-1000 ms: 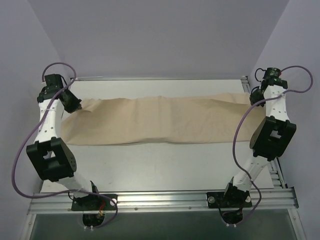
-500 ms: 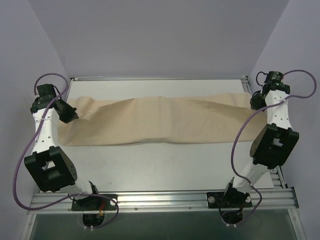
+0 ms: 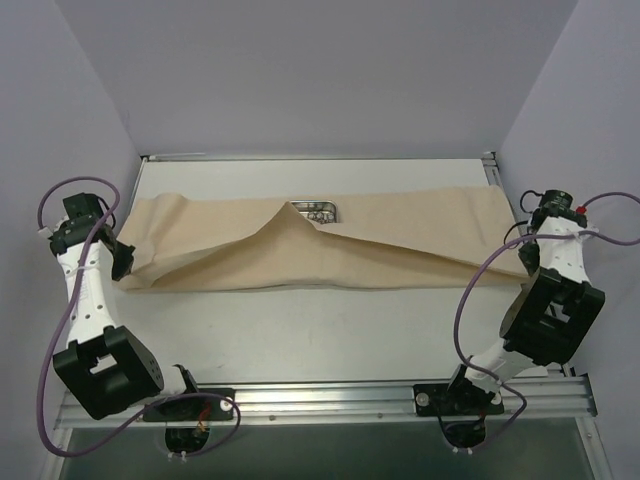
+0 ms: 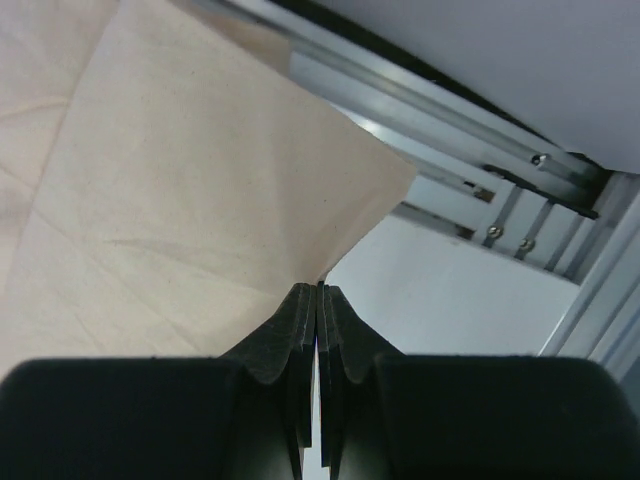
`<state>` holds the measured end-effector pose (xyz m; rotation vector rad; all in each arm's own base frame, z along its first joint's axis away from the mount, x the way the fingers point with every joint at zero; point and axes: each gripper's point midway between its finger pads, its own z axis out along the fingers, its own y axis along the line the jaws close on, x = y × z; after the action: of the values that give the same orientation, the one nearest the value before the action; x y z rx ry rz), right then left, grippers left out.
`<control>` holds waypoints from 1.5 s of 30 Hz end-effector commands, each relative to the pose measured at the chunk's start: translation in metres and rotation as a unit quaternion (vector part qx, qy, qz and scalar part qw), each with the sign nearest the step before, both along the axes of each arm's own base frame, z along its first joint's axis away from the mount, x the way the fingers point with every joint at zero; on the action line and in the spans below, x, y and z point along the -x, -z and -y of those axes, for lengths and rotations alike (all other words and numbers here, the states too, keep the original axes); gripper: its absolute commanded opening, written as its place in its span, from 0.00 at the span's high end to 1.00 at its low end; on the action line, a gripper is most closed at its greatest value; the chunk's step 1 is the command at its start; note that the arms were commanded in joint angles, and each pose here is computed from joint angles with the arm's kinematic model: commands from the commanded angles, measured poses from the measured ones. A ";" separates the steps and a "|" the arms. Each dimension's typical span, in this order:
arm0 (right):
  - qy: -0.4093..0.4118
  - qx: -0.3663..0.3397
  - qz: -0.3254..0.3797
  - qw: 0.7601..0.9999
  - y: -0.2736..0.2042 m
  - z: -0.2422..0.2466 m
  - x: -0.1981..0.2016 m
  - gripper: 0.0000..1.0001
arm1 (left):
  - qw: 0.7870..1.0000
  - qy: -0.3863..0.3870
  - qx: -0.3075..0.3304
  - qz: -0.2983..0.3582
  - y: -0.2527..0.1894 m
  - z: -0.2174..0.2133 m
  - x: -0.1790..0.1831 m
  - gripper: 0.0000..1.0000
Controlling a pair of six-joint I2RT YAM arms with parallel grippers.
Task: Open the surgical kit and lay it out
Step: Open the surgical kit at the center of the board.
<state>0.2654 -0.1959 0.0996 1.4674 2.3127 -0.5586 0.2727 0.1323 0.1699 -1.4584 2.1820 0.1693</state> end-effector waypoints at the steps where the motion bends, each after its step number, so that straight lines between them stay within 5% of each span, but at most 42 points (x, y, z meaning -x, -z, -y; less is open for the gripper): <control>1: 0.041 0.072 -0.007 0.997 -0.027 0.037 0.029 1.00 | 0.996 -0.051 -0.064 -0.043 -0.003 -0.021 0.031 0.98; 6: 0.004 0.113 0.096 0.989 -0.072 0.046 -0.019 1.00 | 0.999 -0.001 -0.051 0.002 -0.014 -0.010 0.002 0.98; 11: -0.029 0.064 0.197 0.978 -0.085 0.014 -0.085 1.00 | 0.997 0.047 -0.035 0.051 -0.028 -0.002 -0.034 0.98; 16: -0.068 0.090 0.238 0.965 -0.099 -0.016 -0.101 1.00 | 0.990 0.088 0.021 0.105 -0.032 0.024 -0.048 0.98; 22: -0.120 0.099 0.285 0.946 -0.123 -0.032 -0.083 1.00 | 0.978 0.100 0.021 0.180 -0.059 0.046 -0.028 0.98; 32: -0.148 0.175 0.400 0.887 -0.214 -0.048 -0.017 1.00 | 0.941 0.062 -0.097 0.318 -0.129 0.053 0.053 0.97; 40: -0.153 0.210 0.436 0.862 -0.241 -0.066 0.012 1.00 | 0.927 0.063 -0.139 0.343 -0.146 0.055 0.076 0.94; 45: -0.115 0.259 0.432 0.856 -0.243 -0.065 0.043 1.00 | 0.936 0.000 -0.177 0.303 -0.119 0.036 0.104 0.82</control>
<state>0.2438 -0.1185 0.3280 0.8433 1.5363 -0.1995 0.1872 0.0775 0.2990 -1.0460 1.6011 -0.0486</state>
